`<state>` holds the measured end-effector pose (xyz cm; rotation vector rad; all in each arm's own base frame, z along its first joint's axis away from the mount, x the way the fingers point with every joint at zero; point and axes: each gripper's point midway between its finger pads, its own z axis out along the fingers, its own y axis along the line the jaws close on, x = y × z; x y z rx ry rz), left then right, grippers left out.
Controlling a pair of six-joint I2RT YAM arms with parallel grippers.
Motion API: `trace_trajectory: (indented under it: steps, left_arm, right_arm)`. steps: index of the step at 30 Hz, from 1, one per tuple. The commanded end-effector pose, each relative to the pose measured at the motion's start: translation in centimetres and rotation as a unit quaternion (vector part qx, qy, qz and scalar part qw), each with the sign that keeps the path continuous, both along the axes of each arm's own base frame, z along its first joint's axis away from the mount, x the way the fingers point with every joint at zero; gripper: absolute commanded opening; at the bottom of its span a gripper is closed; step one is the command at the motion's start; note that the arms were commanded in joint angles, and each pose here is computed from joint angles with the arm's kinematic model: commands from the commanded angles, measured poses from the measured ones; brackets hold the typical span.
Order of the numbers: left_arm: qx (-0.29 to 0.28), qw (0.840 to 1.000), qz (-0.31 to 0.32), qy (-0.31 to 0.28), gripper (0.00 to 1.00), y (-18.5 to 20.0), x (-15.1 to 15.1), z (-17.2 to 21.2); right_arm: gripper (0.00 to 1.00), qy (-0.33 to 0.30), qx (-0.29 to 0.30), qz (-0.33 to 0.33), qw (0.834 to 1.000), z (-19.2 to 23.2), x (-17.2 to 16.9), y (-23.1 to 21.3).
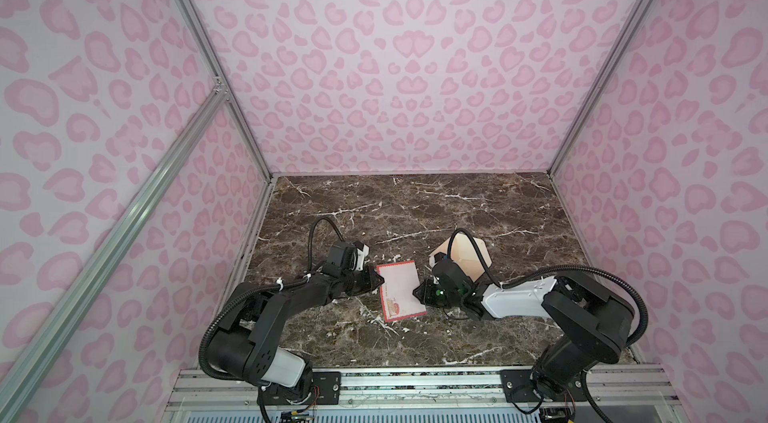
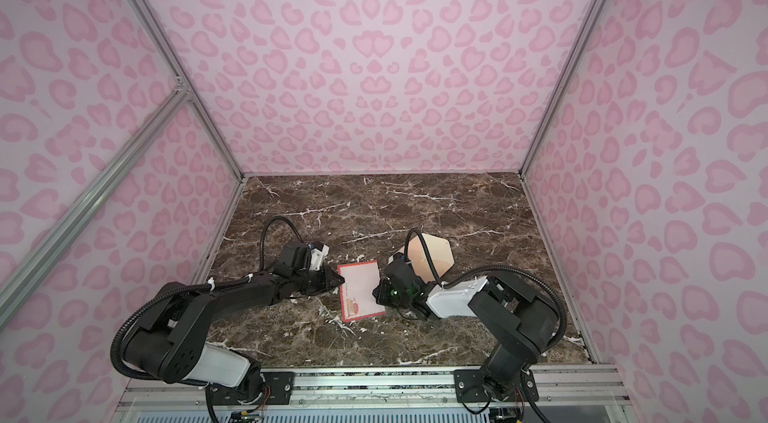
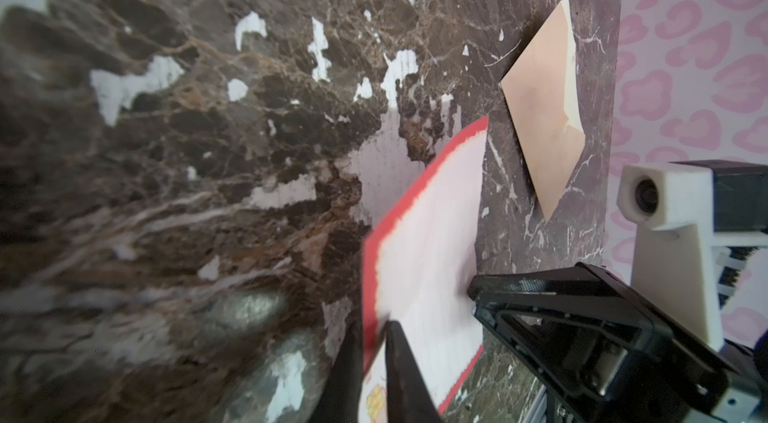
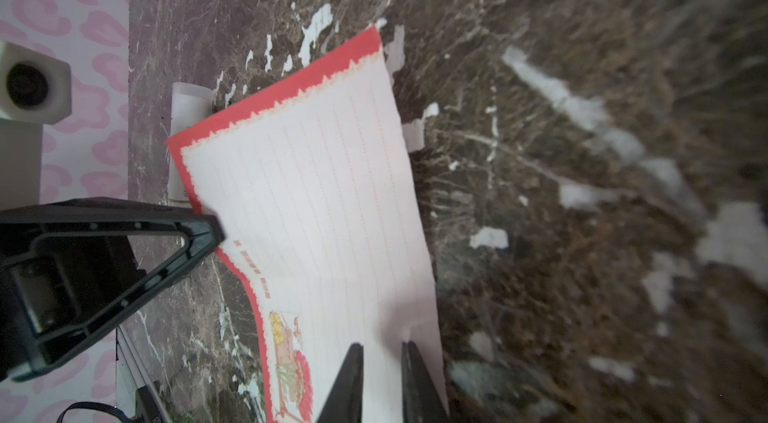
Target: Place the letter into the envelope and seal it
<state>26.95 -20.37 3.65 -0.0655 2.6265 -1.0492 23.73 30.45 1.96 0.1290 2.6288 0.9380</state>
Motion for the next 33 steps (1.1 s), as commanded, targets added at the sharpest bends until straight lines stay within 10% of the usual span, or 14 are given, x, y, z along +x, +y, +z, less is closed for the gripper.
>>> trace_trajectory:
  steps: [1, 16, 33]
  left_arm:
    - [-0.004, 1.0, -0.011, -0.008, 0.08, -0.3, 0.1, 0.3]
    - [0.012, 0.999, 0.0, -0.03, 0.04, 0.3, 0.7, 2.1]
    - [-0.015, 0.977, 0.049, -0.207, 0.04, 1.4, 3.1, 16.1]
  right_arm:
    - [0.21, 0.029, -0.036, 0.005, 0.999, -1.6, -1.3, -1.3]
    - [0.43, -0.03, -0.001, 0.001, 1.0, 5.3, 0.0, -0.7]
    - [0.58, -0.203, 0.078, -0.111, 0.97, 17.7, 1.0, -6.2]
